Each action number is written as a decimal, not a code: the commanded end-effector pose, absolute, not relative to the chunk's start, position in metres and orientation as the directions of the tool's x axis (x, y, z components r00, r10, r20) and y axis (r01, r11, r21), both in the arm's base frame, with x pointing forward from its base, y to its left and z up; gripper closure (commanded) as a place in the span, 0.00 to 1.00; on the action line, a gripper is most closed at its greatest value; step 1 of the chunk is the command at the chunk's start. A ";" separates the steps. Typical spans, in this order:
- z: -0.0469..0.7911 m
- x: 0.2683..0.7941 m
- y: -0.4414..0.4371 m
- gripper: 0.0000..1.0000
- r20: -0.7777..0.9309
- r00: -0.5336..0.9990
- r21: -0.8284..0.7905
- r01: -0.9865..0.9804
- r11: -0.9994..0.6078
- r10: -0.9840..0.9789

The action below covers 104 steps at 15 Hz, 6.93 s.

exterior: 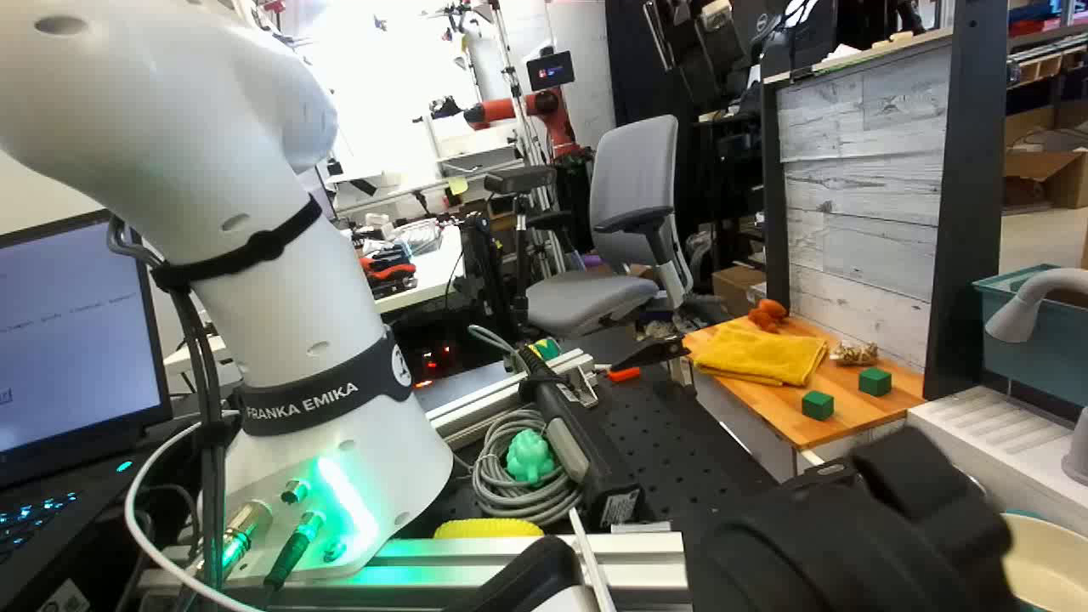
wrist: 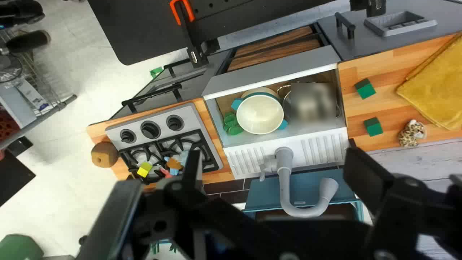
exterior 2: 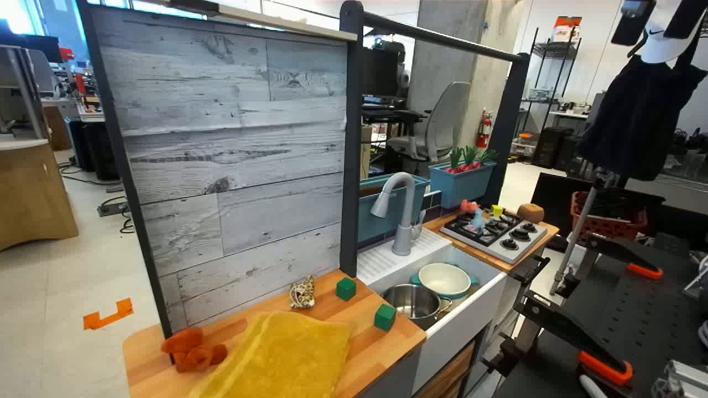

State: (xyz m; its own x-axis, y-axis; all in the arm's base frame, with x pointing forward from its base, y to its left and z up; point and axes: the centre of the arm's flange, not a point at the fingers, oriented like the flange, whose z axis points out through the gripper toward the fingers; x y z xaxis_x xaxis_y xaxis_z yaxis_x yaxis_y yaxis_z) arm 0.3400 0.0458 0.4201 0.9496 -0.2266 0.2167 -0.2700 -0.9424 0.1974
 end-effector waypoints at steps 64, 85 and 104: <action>0.327 0.333 -0.007 0.00 -0.219 0.974 -0.244 -0.115 -0.963 -0.061; 0.288 0.423 -0.041 0.00 -0.129 0.990 -0.177 -0.076 -0.981 -0.054; 0.050 0.440 0.050 0.00 -0.026 0.960 -0.004 0.278 -0.961 0.278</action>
